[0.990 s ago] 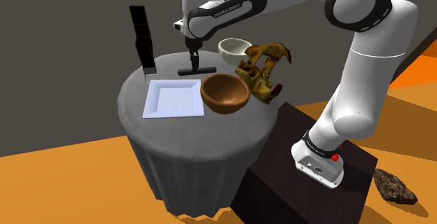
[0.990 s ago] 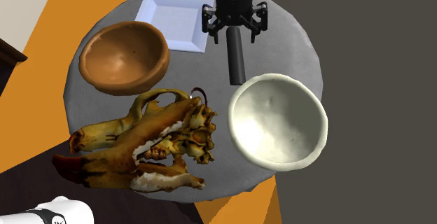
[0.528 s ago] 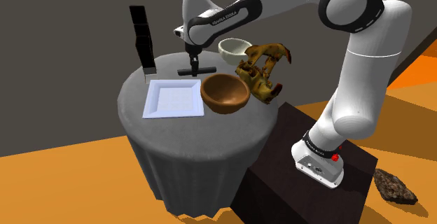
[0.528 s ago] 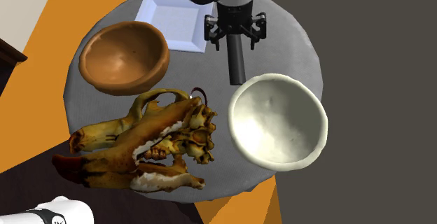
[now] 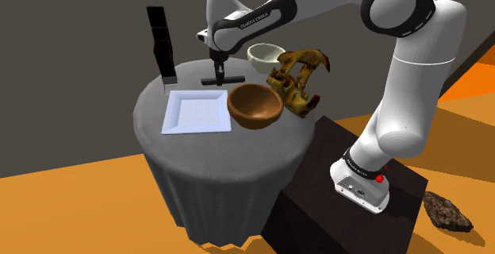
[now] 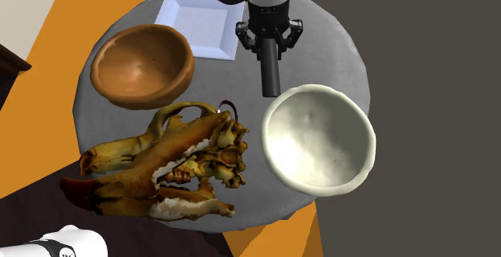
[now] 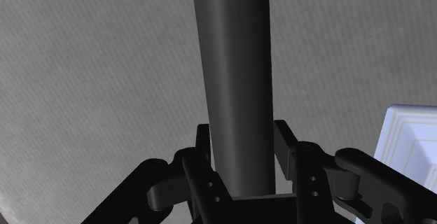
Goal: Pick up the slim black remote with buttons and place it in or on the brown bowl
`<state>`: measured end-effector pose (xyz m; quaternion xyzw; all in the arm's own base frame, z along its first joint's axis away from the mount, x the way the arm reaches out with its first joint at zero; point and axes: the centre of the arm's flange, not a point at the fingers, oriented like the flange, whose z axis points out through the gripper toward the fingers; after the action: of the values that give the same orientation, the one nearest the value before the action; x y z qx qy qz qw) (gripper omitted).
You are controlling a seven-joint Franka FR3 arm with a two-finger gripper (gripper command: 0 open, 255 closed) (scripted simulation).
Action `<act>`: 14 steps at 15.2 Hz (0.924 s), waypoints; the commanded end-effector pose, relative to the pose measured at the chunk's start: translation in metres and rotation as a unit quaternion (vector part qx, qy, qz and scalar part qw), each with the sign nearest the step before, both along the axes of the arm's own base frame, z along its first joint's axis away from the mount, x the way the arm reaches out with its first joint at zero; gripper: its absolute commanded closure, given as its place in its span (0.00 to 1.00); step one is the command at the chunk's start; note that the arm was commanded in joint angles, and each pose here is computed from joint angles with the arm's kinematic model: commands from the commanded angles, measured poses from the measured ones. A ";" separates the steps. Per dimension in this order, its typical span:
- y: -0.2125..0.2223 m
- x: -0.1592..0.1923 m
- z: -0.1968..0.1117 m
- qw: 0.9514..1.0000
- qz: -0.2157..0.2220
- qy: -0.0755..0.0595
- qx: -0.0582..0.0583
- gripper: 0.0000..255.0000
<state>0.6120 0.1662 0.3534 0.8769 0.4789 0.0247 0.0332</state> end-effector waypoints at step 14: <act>-0.001 0.000 0.035 1.000 -0.001 0.001 -0.001 1.00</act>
<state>0.6127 0.1655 0.3827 0.8773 0.4782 0.0239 0.0334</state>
